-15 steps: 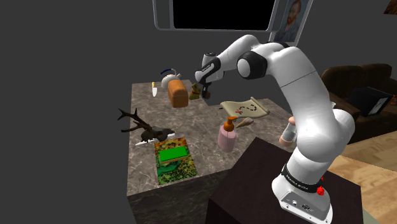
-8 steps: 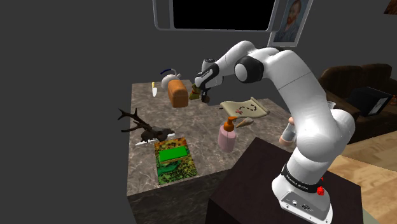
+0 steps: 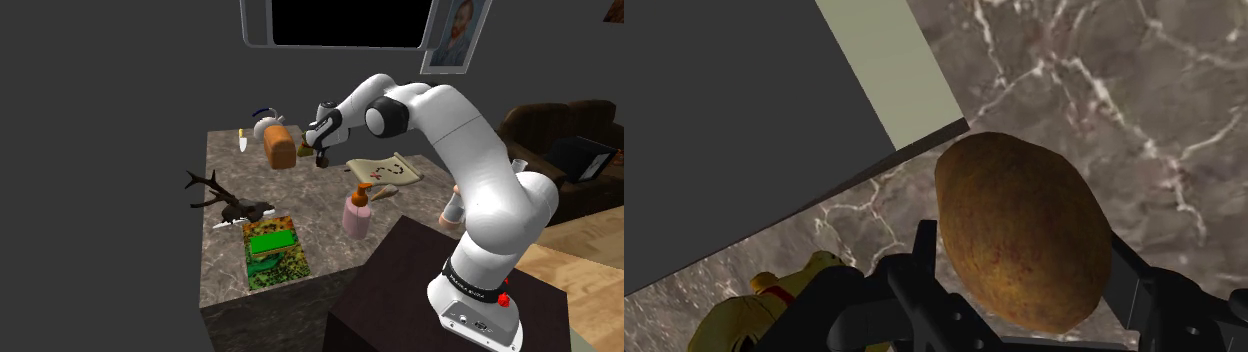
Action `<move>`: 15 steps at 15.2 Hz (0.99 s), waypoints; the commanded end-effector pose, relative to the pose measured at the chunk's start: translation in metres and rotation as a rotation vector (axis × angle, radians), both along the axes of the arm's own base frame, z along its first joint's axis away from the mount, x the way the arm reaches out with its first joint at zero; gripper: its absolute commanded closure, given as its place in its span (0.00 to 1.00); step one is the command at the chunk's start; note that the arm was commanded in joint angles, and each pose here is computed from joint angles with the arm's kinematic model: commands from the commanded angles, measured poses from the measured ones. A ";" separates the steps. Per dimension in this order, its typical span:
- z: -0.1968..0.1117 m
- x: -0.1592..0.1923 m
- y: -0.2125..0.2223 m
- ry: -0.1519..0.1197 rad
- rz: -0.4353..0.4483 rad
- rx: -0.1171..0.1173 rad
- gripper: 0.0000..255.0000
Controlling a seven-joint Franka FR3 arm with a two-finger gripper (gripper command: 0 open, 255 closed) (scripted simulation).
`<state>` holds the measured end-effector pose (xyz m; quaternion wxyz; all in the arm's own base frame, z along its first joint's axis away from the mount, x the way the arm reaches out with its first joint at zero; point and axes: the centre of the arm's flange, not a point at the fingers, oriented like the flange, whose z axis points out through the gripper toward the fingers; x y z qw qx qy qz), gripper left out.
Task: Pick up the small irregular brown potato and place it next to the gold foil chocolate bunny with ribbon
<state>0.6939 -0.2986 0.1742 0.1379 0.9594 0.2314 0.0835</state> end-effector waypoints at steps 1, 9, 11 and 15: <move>-0.006 -0.001 0.000 0.002 -0.001 0.001 1.00; -0.005 0.001 0.001 0.003 -0.001 0.001 0.00; -0.005 0.002 0.001 0.003 -0.001 0.001 0.00; 0.019 -0.007 0.006 0.002 -0.001 0.001 0.00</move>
